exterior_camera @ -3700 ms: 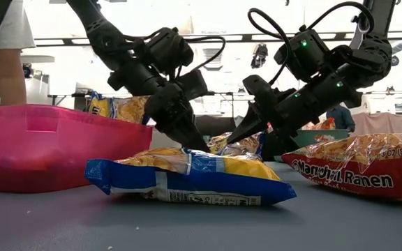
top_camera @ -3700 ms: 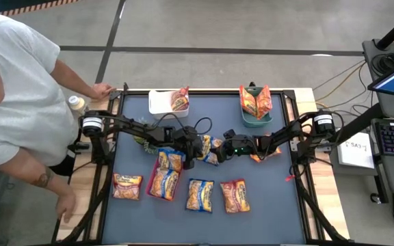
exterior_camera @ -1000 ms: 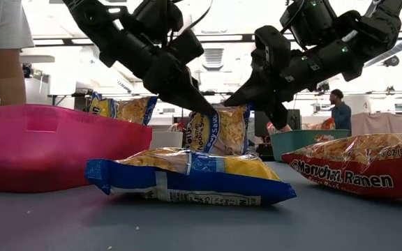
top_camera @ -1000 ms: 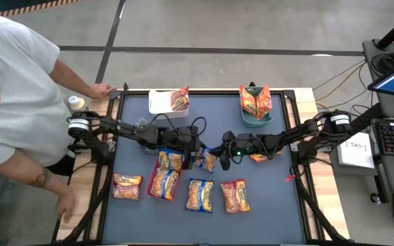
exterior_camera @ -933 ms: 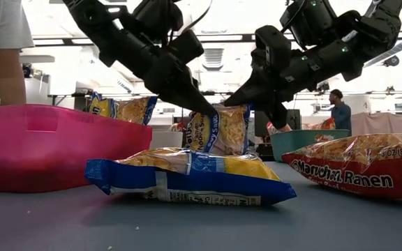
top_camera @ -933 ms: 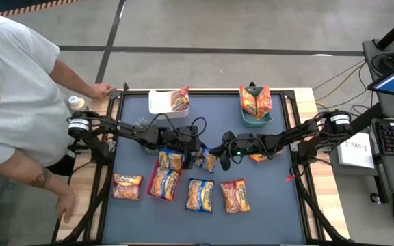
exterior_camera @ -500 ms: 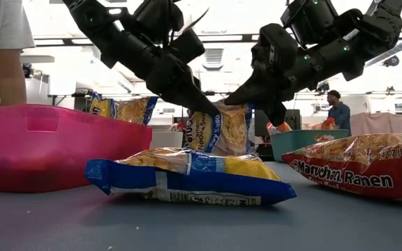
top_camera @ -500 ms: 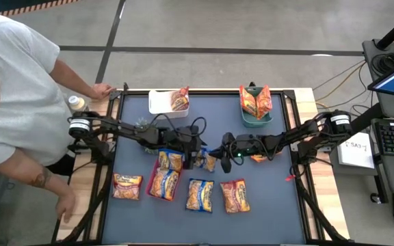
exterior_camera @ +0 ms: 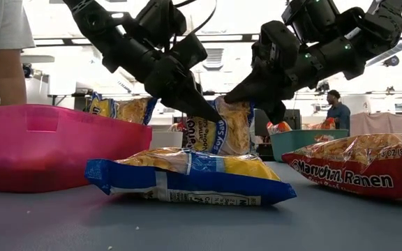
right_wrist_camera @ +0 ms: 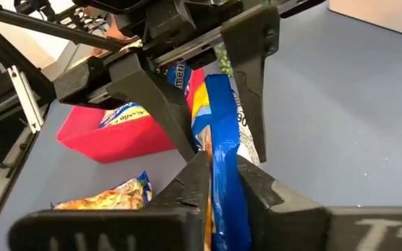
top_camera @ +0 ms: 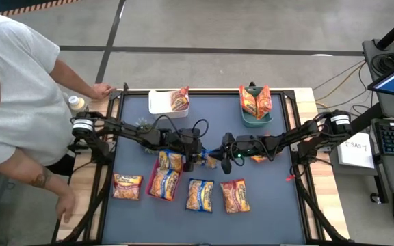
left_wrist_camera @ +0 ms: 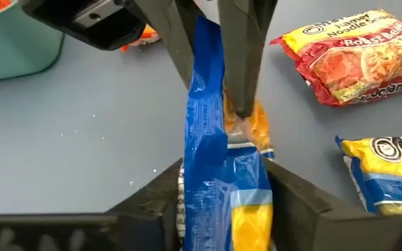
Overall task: Sort Maruchan noodles
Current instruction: Put the top blue noodle pack into the red bin
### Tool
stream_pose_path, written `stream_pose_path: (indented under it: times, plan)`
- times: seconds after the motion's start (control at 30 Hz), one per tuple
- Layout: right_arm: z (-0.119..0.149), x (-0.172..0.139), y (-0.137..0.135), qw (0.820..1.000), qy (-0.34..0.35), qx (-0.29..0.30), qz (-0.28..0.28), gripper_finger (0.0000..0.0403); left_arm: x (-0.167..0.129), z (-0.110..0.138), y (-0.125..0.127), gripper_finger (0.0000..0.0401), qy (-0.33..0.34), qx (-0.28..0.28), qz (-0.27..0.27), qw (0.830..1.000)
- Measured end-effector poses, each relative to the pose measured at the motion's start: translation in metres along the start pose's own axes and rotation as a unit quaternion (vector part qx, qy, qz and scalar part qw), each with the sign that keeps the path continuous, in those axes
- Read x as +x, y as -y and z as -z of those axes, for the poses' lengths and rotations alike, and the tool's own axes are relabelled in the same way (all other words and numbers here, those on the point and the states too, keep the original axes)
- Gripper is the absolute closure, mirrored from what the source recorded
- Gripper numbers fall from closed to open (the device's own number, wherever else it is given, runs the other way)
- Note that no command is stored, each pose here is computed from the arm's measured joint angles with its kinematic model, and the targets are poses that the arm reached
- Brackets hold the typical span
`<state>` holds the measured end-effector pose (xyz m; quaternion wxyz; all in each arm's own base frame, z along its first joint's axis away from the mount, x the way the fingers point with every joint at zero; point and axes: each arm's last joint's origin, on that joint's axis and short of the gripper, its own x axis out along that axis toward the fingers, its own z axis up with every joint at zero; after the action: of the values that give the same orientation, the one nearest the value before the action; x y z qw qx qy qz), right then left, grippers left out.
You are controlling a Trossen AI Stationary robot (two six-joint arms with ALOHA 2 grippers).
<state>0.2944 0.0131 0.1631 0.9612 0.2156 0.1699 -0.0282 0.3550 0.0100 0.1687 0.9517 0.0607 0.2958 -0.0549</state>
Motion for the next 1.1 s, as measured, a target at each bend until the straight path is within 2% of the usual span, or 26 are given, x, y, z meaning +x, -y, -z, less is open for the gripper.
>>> stream_pose_path:
  times: [0.17, 0.37, 0.63, 0.77, 0.93, 1.1]
  plan:
    - [-0.003, -0.002, -0.002, 1.0, 0.008, 0.003, -0.005, 0.0314, 0.0, -0.001, 0.001, 0.0302, 0.002, 0.002, 0.0, 1.0]
    - [-0.016, -0.016, -0.008, 1.0, 0.017, -0.002, -0.01, 0.0265, -0.002, -0.003, 0.003, 0.0301, 0.006, 0.006, 0.003, 1.0]
    - [-0.044, -0.056, -0.017, 0.999, 0.048, -0.008, -0.015, 0.0237, -0.018, -0.019, 0.004, 0.0309, 0.043, 0.027, 0.0, 0.999]
    - [-0.06, -0.079, -0.022, 0.995, 0.095, -0.028, -0.009, 0.0237, -0.041, -0.039, 0.006, 0.031, 0.104, 0.037, 0.035, 0.993]
    - [-0.073, -0.106, -0.026, 0.988, 0.143, -0.062, 0.011, 0.0241, -0.081, -0.065, 0.01, 0.031, 0.187, 0.051, 0.097, 0.976]
    - [-0.08, -0.122, -0.026, 0.979, 0.18, -0.082, 0.042, 0.0243, -0.119, -0.073, 0.021, 0.031, 0.198, 0.047, 0.162, 0.966]
